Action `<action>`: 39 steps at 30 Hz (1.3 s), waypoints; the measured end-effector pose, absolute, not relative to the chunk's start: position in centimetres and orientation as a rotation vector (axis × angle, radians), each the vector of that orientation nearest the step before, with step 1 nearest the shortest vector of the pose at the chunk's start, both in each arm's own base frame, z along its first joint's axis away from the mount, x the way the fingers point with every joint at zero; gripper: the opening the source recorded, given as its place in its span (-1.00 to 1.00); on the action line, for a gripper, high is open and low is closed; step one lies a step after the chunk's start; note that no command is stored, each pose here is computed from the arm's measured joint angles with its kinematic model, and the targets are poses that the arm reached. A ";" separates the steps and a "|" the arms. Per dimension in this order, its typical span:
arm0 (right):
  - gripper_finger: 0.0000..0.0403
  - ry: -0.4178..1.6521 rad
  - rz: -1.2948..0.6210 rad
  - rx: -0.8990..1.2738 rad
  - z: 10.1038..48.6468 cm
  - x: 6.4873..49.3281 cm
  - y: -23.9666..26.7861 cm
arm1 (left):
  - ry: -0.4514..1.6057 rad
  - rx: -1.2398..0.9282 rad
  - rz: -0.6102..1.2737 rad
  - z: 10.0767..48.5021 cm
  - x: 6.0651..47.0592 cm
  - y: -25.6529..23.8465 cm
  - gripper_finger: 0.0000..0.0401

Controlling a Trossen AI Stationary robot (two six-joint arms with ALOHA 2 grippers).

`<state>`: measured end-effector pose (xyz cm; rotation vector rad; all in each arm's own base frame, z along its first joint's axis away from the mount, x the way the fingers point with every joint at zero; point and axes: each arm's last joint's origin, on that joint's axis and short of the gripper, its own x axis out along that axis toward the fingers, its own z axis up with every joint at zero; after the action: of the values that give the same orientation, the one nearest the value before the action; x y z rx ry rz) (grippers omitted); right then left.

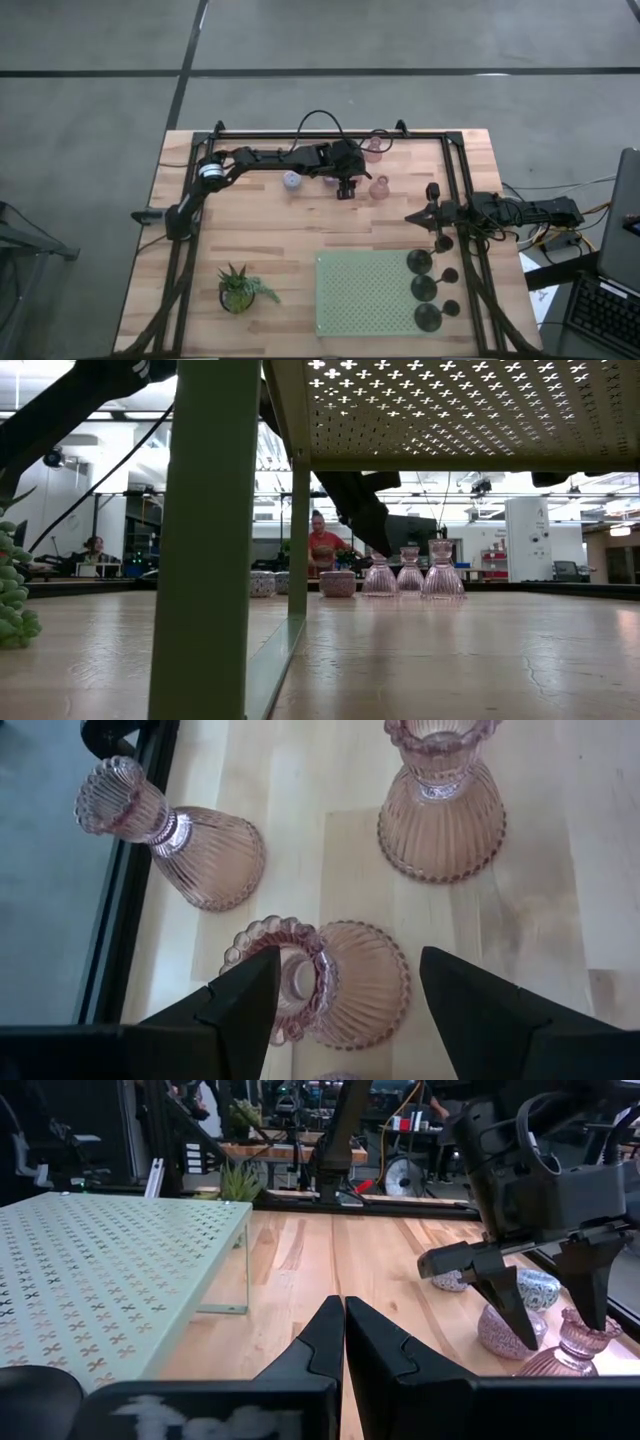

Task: Pick & Place candle stick holders
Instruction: Put the middle pink glass candle holder on the shelf

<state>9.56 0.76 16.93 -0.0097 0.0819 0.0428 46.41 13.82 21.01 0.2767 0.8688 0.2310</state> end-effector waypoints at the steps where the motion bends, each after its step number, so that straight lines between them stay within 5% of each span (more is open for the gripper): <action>1: -0.96 0.082 0.043 -0.010 16.9 9.6 0.8 | 0.868 0.276 0.231 21.0 46.4 13.8 0.21; 9: -0.96 0.082 0.043 -0.010 16.9 9.6 0.8 | 0.875 0.276 0.230 21.0 46.4 13.8 0.06; 22: -0.96 0.082 0.043 -0.010 16.9 9.6 0.8 | 0.884 0.293 0.245 21.0 46.3 13.8 -0.82; 39: -0.96 0.082 0.043 -0.010 16.9 9.6 0.8 | 0.849 0.322 0.228 24.4 45.3 12.5 -0.86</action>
<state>9.56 0.76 16.93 -0.0097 0.0819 0.0428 45.26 12.47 24.40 0.3220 0.8487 0.2279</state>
